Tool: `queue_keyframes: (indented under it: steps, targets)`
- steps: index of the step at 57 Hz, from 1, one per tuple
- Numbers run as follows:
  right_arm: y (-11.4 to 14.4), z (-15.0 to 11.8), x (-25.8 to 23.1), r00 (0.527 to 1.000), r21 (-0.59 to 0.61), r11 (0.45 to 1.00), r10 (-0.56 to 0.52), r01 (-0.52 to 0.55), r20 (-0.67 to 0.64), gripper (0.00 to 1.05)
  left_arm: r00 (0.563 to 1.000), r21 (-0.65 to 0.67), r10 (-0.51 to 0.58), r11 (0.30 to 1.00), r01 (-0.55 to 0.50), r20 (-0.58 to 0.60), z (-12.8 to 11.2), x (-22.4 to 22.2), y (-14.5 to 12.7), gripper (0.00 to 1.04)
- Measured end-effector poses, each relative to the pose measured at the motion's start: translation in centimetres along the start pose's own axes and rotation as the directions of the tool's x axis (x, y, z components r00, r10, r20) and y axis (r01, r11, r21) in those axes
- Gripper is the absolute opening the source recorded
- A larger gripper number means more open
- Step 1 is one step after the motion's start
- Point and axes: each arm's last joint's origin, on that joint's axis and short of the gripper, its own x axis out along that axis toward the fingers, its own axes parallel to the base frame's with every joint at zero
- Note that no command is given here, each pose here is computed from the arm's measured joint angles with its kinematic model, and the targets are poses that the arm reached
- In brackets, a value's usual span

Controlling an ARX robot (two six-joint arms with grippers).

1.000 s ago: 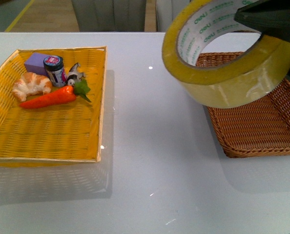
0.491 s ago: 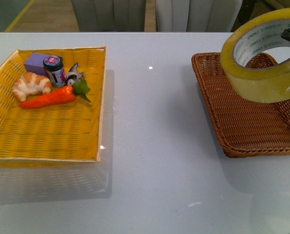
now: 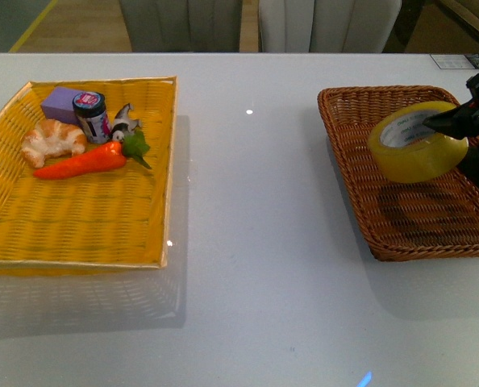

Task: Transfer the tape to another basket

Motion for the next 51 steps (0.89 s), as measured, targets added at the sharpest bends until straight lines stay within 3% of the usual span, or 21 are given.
queue_keyframes:
  steps: [30,37,45,51]
  targets:
    - [-0.6,0.3,5.2,0.998,0.013,0.998,-0.055,0.055,-0.027,0.46,1.0,0.001,0.001,1.0,-0.001,0.017,-1.1,-2.2,1.4,0.02]
    - [-1.3,-0.2,4.6,0.997,0.011,0.997,-0.078,0.078,-0.028,0.74,1.0,0.001,0.001,1.0,-0.001,0.022,-1.1,-2.7,1.4,0.02]
    - [-1.7,-0.5,2.9,0.996,0.021,0.996,-0.09,0.09,-0.028,0.96,1.0,0.001,0.001,1.0,-0.001,0.023,-1.0,-3.1,1.4,0.02]
    - [-0.7,0.9,0.4,0.998,0.018,0.998,-0.062,0.062,0.023,0.96,1.0,0.001,0.001,1.0,-0.001,0.02,-1.1,-3.3,1.4,0.02]
